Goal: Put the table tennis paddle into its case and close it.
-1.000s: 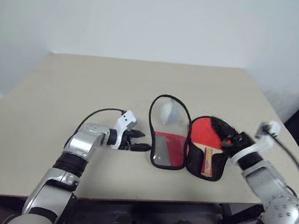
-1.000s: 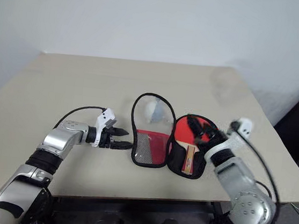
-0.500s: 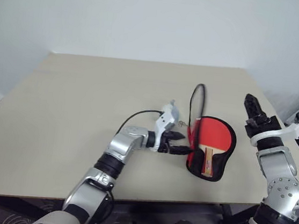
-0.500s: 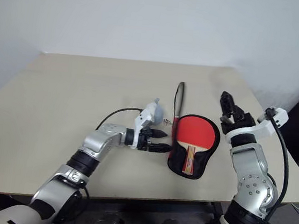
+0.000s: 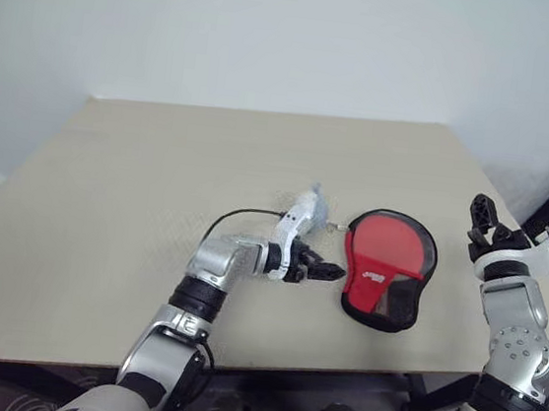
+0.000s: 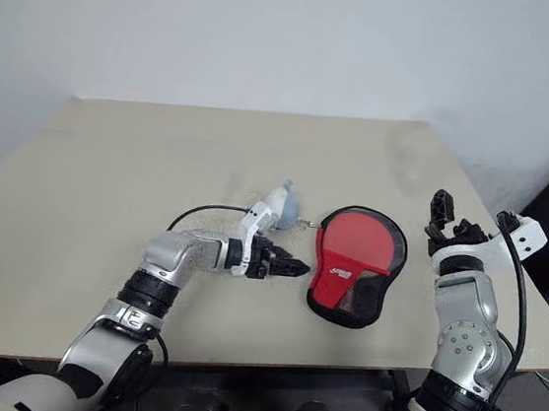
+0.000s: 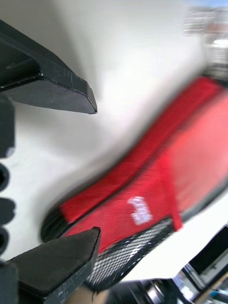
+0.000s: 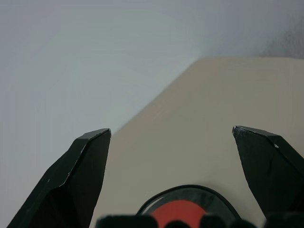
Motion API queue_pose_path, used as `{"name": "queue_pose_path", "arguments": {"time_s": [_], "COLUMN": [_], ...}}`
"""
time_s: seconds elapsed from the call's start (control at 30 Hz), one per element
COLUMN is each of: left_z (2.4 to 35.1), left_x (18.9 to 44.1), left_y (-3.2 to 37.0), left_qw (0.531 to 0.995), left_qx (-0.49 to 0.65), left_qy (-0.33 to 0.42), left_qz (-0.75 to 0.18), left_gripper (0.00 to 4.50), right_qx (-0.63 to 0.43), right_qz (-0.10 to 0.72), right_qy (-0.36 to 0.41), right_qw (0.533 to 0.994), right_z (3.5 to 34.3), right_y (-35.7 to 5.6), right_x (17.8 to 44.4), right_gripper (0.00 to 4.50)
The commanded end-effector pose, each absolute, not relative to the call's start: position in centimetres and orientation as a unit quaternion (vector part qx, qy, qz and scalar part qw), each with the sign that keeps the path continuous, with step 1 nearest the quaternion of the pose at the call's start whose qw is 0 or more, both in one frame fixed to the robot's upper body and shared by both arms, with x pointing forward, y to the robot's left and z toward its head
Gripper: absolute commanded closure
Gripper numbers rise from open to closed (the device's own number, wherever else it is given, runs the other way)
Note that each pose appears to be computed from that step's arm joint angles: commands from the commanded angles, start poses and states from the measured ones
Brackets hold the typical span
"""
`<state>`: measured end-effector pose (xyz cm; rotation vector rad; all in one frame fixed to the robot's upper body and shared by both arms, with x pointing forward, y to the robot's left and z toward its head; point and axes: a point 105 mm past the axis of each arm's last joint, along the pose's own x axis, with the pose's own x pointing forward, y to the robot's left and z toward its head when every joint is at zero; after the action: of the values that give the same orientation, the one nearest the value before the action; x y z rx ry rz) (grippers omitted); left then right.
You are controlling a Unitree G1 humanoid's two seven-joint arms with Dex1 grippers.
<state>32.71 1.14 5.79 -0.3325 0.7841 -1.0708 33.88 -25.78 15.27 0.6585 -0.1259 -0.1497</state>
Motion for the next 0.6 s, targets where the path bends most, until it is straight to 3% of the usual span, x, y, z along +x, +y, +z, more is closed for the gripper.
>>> {"name": "queue_pose_path", "arguments": {"time_s": [0.03, 0.27, 0.6], "left_z": [7.6, 7.5, 7.3], "left_x": [32.2, 31.1, 30.8], "left_y": [-0.8, -3.5, -5.3], "left_qw": [0.751, 0.701, 0.668], "left_qx": [-0.178, -0.228, -0.274], "left_qy": [0.367, 0.424, 0.463], "left_qz": [-0.519, -0.526, -0.514], "left_gripper": [0.47, 0.47, 0.47], "right_qx": [0.317, 0.316, 0.317], "right_qz": [-0.077, -0.090, -0.122], "right_qy": [-0.076, -0.067, -0.069], "right_qw": [0.942, 0.942, 0.938], "right_z": [16.0, 15.5, 14.9], "right_y": [-25.8, -26.4, -27.4], "right_x": [34.0, 33.7, 33.2], "right_gripper": [0.06, 0.06, 0.06]}}
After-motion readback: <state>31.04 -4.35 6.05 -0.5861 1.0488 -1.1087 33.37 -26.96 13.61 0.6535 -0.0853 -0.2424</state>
